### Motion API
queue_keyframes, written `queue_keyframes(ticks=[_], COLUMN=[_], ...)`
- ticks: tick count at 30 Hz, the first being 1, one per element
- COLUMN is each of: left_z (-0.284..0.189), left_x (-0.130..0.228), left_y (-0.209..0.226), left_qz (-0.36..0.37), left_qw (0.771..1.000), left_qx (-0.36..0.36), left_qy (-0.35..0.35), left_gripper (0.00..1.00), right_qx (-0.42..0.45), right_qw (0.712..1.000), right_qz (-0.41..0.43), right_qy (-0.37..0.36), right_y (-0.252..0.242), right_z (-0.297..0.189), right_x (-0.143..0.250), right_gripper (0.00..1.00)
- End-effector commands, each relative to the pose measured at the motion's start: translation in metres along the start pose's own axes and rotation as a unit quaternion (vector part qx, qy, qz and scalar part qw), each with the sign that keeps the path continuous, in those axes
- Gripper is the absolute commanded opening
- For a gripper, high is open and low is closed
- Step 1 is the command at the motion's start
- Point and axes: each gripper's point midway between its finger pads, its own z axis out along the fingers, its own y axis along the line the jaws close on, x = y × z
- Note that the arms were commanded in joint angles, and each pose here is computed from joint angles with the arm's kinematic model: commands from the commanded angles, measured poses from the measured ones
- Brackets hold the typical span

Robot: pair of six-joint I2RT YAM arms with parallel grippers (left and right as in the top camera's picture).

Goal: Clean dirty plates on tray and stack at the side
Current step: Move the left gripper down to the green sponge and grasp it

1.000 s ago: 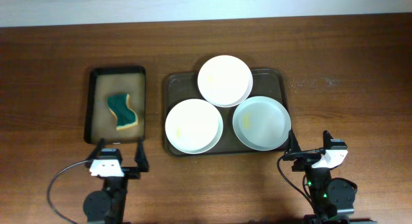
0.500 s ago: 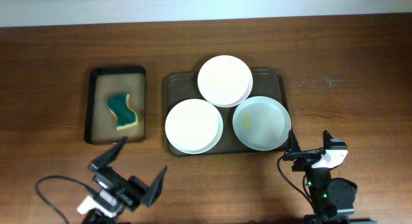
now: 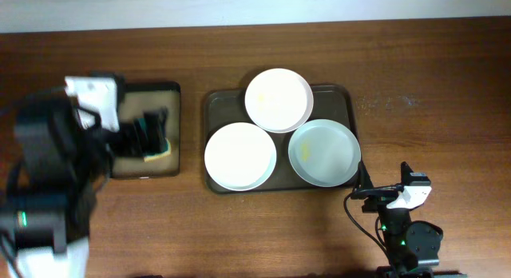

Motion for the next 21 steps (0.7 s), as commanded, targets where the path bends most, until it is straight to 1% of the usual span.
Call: queue_keyframes(ticks=[1, 2, 4, 7, 8, 11, 13, 15, 16, 20, 21], left_z=[0.027, 0.041, 0.067, 0.103, 0.113, 0.142, 0.161, 0.176, 0.182, 0.204, 0.212], left_x=[-0.015, -0.011, 0.005, 0.045, 0.054, 0.081, 0.103, 0.126, 0.136, 0.171, 0.184], left_y=[0.050, 0.058, 0.068, 0.078, 0.081, 0.097, 0.110, 0.120, 0.124, 0.130, 0.133], left_qz=[-0.103, -0.110, -0.121, -0.137, -0.141, -0.169, -0.197, -0.209, -0.213, -0.221, -0.223], left_qw=[0.989, 0.987, 0.981, 0.964, 0.959, 0.940, 0.922, 0.906, 0.899, 0.875, 0.867], left_qx=[-0.097, -0.103, -0.108, -0.115, -0.117, -0.130, -0.142, -0.149, -0.150, -0.153, -0.154], left_qy=[0.038, 0.057, 0.103, 0.196, 0.217, 0.266, 0.301, 0.337, 0.353, 0.403, 0.418], left_gripper=[0.99, 0.99, 0.99, 0.99, 0.99, 0.99, 1.00, 0.93, 0.93, 0.95, 0.98], right_qx=[0.007, 0.006, 0.006, 0.006, 0.006, 0.006, 0.006, 0.007, 0.006, 0.006, 0.007], right_qw=[1.000, 1.000, 1.000, 1.000, 1.000, 1.000, 1.000, 1.000, 1.000, 1.000, 1.000], right_qz=[-0.005, -0.005, -0.005, -0.005, -0.005, -0.005, -0.005, -0.005, -0.005, -0.005, -0.005], right_qy=[0.002, 0.002, 0.002, 0.001, 0.002, 0.002, 0.001, 0.002, 0.001, 0.002, 0.002], right_y=[-0.003, -0.003, -0.003, -0.003, -0.003, -0.003, -0.003, -0.003, -0.003, -0.003, -0.003], right_z=[0.000, 0.000, 0.000, 0.000, 0.000, 0.000, 0.000, 0.000, 0.000, 0.000, 0.000], right_x=[0.003, 0.003, 0.003, 0.003, 0.003, 0.003, 0.003, 0.003, 0.003, 0.003, 0.003], right_gripper=[0.98, 0.98, 0.98, 0.98, 0.98, 0.98, 0.98, 0.98, 0.98, 0.98, 0.98])
